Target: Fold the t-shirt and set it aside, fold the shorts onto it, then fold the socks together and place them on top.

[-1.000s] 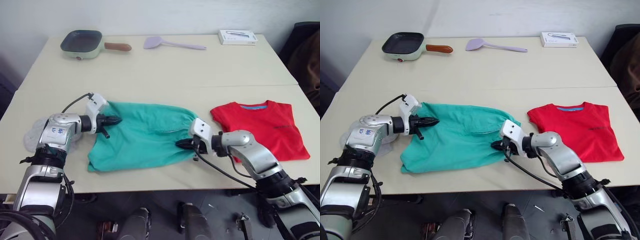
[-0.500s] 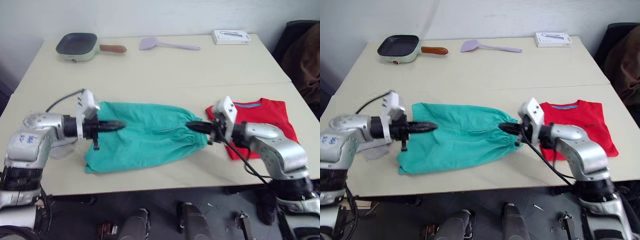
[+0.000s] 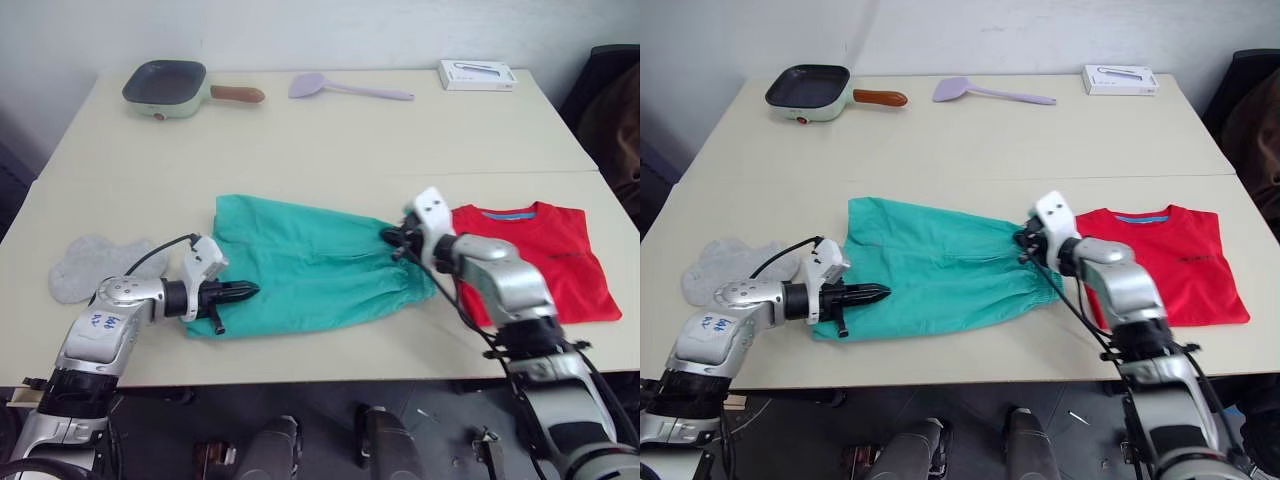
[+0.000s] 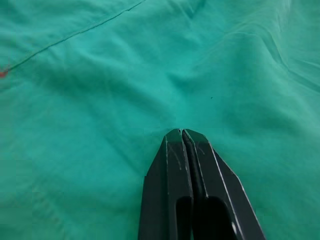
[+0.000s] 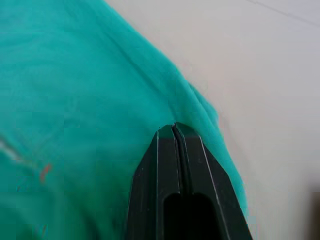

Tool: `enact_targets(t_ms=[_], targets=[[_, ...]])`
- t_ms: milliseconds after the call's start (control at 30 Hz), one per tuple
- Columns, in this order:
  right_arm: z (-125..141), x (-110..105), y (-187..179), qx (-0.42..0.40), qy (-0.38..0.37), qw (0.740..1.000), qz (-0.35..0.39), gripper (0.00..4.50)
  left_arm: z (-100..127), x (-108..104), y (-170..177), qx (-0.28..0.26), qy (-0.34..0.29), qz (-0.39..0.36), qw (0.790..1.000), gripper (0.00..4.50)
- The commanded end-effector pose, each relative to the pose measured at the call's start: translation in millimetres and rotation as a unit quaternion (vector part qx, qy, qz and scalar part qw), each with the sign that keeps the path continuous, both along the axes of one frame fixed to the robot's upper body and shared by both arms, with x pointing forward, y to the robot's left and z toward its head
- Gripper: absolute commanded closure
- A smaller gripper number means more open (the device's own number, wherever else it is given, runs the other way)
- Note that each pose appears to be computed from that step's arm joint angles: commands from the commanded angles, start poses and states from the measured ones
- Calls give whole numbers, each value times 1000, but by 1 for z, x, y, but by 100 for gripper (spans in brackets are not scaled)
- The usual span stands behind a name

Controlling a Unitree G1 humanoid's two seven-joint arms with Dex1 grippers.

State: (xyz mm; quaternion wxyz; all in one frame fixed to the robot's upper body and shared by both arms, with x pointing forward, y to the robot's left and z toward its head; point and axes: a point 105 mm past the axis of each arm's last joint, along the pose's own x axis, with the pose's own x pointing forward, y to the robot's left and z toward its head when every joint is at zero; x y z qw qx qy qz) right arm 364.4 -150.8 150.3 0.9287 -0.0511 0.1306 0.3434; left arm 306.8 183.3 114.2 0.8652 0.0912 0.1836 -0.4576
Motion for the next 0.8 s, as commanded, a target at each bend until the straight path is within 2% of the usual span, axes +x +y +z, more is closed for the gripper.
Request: enact_targets(t_ms=[33, 67, 167, 267, 433, 467, 633, 800], targets=[[22, -42, -2, 50, 35, 998, 32, 415, 8, -2, -2, -7, -19, -3, 1000, 450], [23, -53, -4, 59, 51, 996, 37, 394, 7, -2, -2, -8, -18, -2, 1000, 450], [25, -77, -8, 100, 102, 989, 35, 292, 1, -2, -6, -3, -20, -6, 1000, 450], [12, -96, -8, 137, 172, 975, 24, 186, -1, -2, -11, -3, -22, -10, 1000, 450], [-11, -112, 1, 181, 227, 957, 18, 21, -1, -1, -19, -17, -29, -21, 999, 450], [-17, -112, 2, 191, 241, 952, 10, 3, 0, -2, -21, -17, -30, -26, 999, 450], [-37, -110, 4, 219, 284, 933, -32, 3, -2, -1, -22, -12, -32, -30, 999, 450], [-46, -85, 17, 287, 315, 901, -78, 3, -1, 2, -25, -3, -41, -35, 999, 450]])
